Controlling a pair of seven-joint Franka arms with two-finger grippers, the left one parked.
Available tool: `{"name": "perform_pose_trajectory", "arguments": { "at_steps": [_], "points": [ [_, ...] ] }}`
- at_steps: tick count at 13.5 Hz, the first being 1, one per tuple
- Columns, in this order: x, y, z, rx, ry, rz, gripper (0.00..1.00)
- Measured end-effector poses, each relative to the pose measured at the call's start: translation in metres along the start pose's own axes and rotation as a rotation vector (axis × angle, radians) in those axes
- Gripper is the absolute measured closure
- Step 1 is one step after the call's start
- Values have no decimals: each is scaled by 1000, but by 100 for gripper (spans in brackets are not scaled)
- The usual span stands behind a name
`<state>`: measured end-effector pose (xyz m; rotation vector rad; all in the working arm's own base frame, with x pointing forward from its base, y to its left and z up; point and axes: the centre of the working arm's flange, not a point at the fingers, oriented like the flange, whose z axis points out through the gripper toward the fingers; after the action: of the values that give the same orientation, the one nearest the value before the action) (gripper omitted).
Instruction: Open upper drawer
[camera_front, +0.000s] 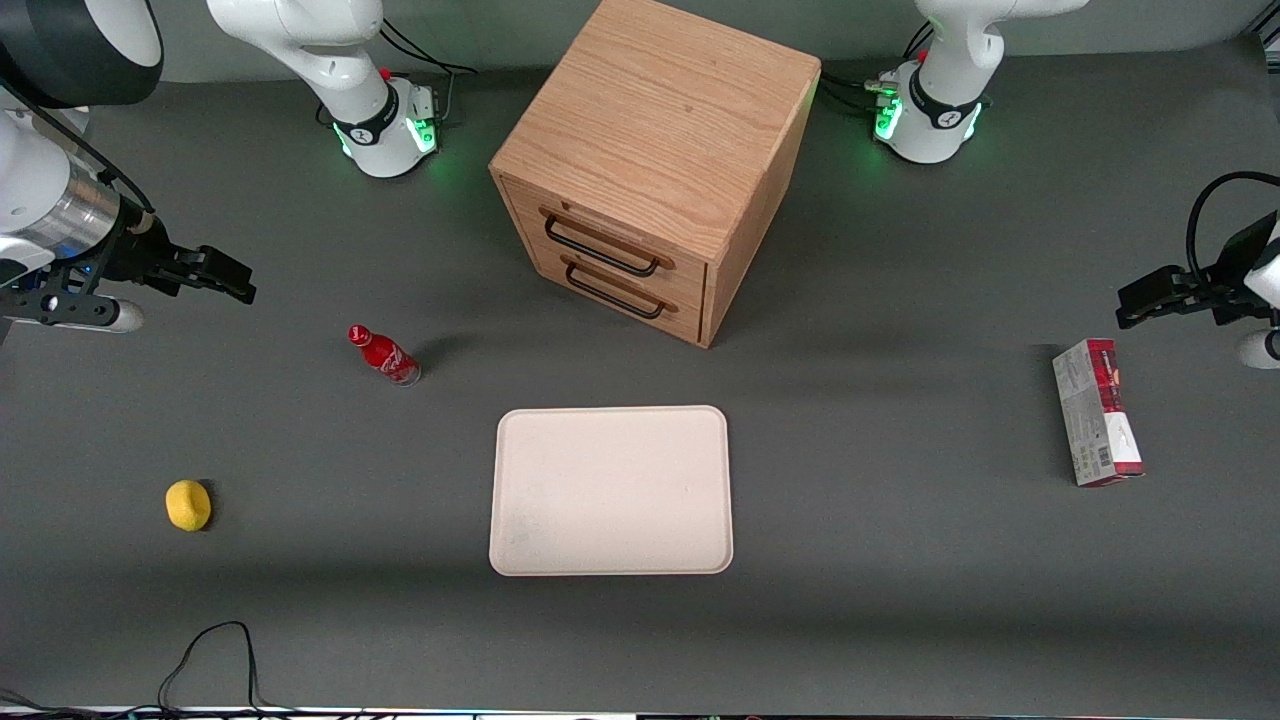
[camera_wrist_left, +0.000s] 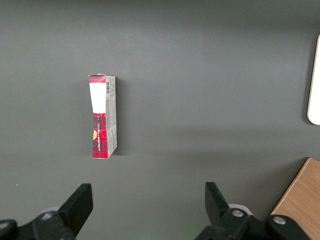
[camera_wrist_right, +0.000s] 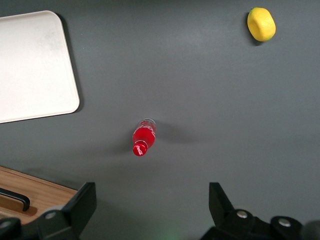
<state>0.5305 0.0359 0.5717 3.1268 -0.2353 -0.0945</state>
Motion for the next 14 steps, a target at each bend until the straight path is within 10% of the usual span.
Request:
{"name": "perform_pose_trajectory", "arguments": {
  "at_steps": [6,14],
  "points": [
    [10,-36,-22,14,43,-61,0],
    [-45,-253,-30,97,-13,-704,0]
  ]
}}
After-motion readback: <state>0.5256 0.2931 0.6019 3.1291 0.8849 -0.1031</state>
